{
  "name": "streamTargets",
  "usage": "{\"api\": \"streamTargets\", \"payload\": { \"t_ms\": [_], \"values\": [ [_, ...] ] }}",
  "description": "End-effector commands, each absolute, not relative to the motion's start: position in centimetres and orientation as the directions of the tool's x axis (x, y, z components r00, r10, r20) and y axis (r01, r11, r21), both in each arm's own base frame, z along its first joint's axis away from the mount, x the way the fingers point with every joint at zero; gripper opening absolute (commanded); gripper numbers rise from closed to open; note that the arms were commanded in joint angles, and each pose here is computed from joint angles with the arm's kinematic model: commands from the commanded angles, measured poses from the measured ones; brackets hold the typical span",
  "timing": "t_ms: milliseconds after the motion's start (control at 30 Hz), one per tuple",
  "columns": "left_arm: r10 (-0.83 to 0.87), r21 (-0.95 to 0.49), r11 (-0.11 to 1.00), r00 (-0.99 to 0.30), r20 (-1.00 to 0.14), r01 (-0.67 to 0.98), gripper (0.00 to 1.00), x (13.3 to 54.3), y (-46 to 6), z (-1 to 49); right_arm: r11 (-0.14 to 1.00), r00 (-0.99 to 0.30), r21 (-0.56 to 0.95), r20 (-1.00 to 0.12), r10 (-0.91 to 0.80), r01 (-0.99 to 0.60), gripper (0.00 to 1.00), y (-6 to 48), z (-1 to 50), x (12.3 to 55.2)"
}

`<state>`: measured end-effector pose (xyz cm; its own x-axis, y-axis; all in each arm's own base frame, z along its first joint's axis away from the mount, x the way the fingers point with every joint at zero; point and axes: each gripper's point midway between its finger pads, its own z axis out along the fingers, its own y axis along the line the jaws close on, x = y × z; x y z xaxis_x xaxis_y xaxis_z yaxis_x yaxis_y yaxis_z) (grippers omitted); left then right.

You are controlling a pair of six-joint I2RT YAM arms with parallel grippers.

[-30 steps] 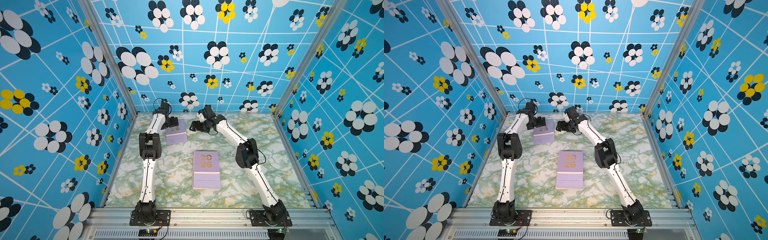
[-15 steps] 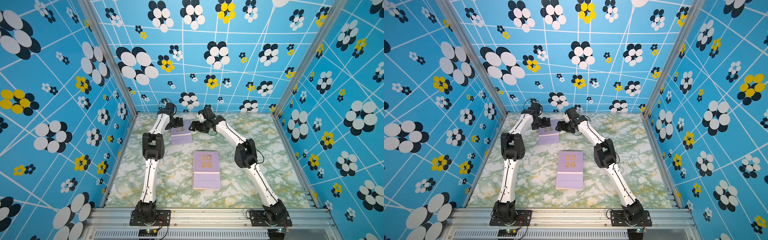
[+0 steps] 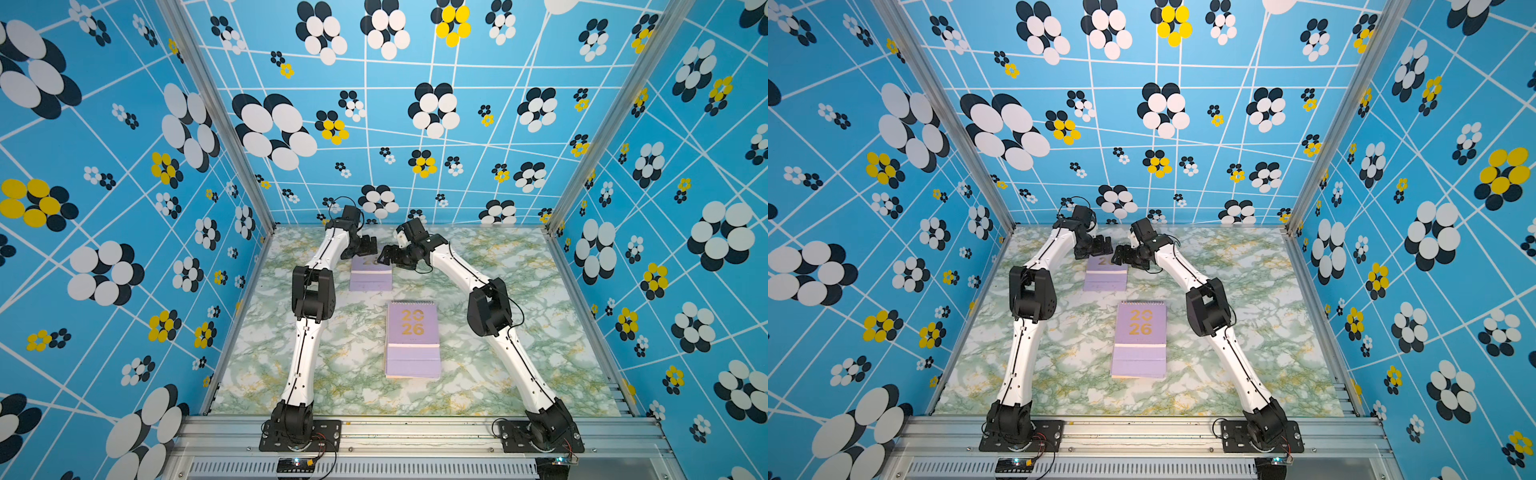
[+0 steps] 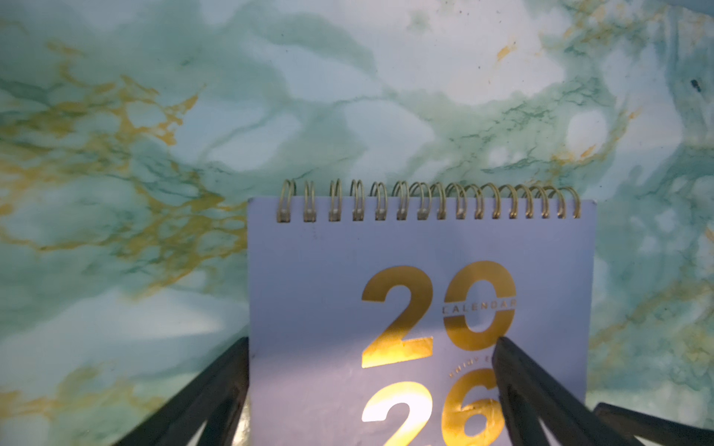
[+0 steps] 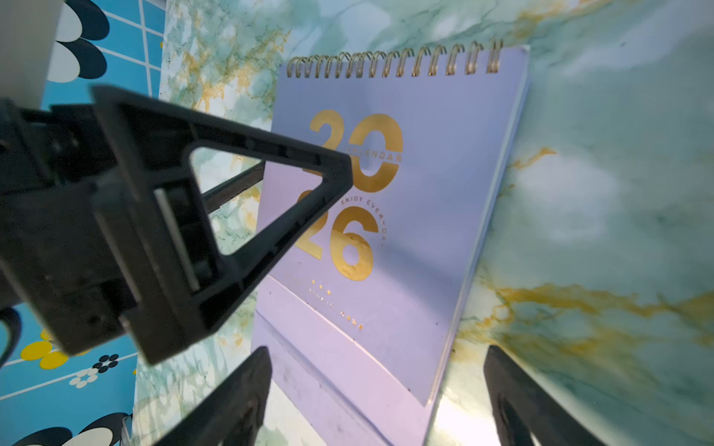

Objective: Stack the calendars
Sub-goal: Pick up the calendar at the center of the board.

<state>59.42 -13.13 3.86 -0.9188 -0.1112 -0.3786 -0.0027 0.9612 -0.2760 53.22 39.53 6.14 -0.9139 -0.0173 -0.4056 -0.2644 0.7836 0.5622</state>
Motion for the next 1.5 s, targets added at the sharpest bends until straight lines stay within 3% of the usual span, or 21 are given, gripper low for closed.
{"api": "streamTargets", "payload": {
  "t_ms": [0,833,1467],
  "values": [
    [-0.109,-0.301,0.953,-0.948,-0.298,-0.015,0.97,58.1,-14.2,1.1,0.799,-0.932,0.558,-0.361,-0.011,-0.226,0.87,39.3,5.1,52.6],
    [-0.104,-0.358,0.934,-0.945,-0.311,0.015,0.97,57.9,-16.5,2.2,0.782,-0.956,0.597,-0.294,0.007,-0.178,0.87,40.2,3.7,51.5],
    [-0.146,-0.442,0.897,-0.930,-0.337,0.019,0.97,58.2,-15.3,4.3,0.677,-0.917,0.683,-0.397,0.030,-0.273,0.65,41.8,9.9,52.2]
  ]
}}
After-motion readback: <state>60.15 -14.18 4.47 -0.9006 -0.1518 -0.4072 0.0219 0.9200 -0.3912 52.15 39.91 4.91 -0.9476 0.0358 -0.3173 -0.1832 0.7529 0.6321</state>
